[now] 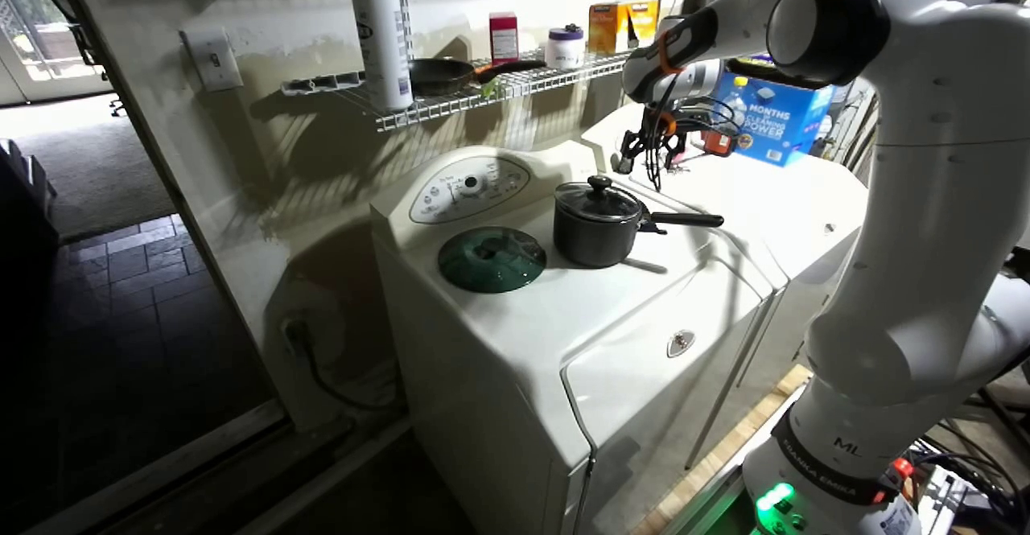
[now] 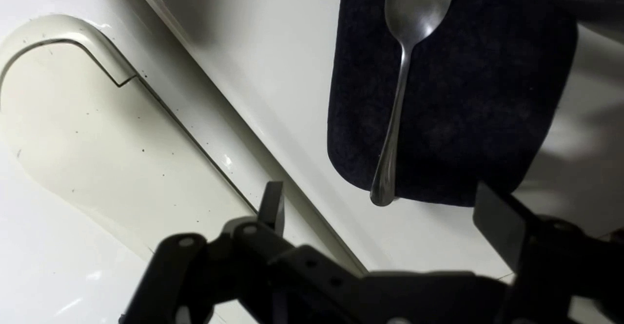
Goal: Put the silver spoon inside the pot
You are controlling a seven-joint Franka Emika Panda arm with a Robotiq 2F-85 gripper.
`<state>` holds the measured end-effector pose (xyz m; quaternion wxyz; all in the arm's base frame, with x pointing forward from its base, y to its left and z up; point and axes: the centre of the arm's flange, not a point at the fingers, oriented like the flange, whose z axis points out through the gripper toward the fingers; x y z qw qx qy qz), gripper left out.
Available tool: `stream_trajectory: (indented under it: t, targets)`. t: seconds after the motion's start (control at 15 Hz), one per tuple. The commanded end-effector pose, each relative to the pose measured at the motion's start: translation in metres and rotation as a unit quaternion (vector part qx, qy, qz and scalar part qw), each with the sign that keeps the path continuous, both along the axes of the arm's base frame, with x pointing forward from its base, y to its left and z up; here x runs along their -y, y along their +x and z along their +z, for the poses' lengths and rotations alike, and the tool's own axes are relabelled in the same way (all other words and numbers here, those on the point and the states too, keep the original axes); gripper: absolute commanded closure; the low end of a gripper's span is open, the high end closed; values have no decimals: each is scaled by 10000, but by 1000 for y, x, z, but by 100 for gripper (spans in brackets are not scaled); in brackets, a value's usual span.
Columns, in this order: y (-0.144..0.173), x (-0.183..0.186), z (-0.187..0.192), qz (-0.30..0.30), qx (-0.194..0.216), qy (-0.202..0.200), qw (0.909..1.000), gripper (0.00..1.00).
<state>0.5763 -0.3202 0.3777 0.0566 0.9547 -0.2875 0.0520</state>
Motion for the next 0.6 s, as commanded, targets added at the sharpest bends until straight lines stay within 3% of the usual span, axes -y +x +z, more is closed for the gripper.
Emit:
stream_trajectory:
  t: [0.0, 0.53]
  targets:
    - [36, 15, -14, 93, -166, 41, 9998, 0]
    - [67, 31, -35, 489, -683, 292, 9960, 1]
